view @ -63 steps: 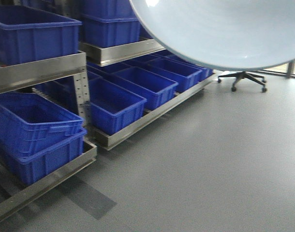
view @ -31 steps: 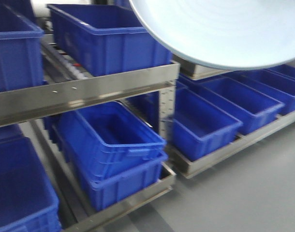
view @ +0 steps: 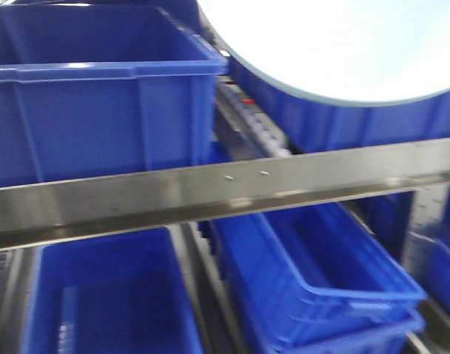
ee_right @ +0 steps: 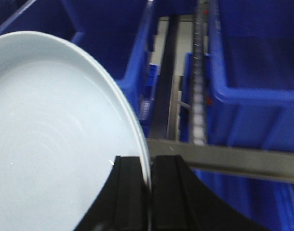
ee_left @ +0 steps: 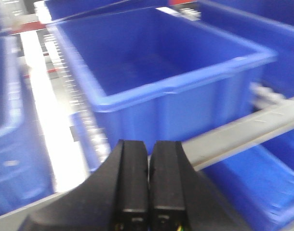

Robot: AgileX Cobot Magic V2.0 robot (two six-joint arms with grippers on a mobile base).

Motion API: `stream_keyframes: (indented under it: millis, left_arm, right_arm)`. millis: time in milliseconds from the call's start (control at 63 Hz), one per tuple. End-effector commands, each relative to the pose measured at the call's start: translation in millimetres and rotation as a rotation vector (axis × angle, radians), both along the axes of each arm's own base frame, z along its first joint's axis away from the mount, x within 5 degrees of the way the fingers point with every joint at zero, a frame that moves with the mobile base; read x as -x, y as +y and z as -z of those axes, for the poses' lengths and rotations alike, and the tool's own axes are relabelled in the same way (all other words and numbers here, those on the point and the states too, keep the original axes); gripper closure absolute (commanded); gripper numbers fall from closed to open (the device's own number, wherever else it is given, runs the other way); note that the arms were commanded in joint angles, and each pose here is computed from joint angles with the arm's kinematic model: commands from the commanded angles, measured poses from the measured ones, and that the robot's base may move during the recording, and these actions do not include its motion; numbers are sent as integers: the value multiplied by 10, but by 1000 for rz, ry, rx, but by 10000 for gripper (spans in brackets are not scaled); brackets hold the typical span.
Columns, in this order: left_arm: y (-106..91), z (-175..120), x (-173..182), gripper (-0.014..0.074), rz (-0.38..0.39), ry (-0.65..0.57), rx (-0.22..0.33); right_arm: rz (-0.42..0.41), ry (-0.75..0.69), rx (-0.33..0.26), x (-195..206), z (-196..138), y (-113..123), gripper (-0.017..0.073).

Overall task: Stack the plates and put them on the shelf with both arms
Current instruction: 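Hold the plates aloft in the right gripper while driving to the bin shelf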

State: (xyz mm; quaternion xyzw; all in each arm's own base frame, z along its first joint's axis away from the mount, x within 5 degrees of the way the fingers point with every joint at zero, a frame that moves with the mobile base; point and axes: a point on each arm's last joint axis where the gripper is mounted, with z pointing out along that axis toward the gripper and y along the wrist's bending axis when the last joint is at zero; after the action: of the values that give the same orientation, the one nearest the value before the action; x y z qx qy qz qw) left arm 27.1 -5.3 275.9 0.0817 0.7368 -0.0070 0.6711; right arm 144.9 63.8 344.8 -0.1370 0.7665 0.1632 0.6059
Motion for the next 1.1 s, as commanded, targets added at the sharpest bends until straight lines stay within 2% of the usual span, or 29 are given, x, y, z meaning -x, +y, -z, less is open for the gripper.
stream_keyframes:
  millis: [0, 1080]
  left_arm:
    - [1, -149, -6, 510, -3, -92, 25]
    - [1, -149, -6, 510, -3, -92, 25]
  right_arm:
    - [32, -133, -65, 4, -230, -35, 502]
    - [32, -133, -65, 4, -230, -35, 502]
